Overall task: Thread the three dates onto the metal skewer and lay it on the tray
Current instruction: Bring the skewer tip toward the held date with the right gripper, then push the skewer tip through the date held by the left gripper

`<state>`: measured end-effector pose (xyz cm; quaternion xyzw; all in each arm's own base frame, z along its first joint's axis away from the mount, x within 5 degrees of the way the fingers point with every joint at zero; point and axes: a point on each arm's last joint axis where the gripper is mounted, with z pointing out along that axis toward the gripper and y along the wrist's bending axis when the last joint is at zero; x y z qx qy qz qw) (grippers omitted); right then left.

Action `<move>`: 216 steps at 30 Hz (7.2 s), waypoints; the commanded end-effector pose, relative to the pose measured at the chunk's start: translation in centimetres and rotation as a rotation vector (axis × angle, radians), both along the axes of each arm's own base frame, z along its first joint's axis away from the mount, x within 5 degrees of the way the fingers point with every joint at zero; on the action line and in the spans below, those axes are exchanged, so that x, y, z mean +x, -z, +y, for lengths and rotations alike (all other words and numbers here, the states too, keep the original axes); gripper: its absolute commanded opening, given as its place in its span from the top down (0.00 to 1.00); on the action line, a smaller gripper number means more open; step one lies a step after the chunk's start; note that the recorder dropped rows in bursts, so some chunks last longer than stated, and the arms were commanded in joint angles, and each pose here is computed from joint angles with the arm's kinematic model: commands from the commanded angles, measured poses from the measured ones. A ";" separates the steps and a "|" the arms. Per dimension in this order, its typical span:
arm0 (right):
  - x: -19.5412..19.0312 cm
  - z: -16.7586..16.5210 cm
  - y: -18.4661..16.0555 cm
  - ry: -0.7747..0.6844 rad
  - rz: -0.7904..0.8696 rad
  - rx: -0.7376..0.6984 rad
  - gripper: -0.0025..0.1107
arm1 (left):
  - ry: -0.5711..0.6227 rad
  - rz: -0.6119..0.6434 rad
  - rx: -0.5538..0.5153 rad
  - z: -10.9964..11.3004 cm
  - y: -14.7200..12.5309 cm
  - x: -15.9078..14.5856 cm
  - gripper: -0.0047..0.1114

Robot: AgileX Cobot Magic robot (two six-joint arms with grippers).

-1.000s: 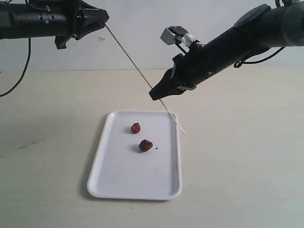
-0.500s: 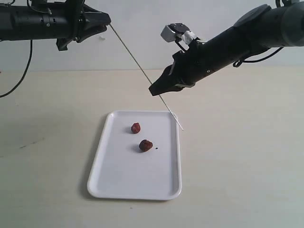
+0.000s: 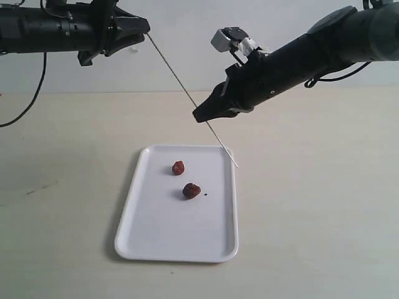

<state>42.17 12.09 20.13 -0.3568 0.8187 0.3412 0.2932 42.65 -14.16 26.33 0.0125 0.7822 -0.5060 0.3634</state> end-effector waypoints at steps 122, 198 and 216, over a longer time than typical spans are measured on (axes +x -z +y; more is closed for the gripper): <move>0.3 0.6 0.4 -0.049 -0.025 0.080 0.98 | 0.047 -0.080 -0.020 0.8 -1.6 0.2 0.70; 0.3 0.5 0.6 -0.072 -0.067 0.041 0.98 | 0.069 -0.069 0.027 0.8 -1.2 0.1 0.74; 0.3 0.5 0.5 -0.076 -0.074 0.047 0.98 | 0.146 -0.075 0.080 -1.1 -0.8 -0.8 0.74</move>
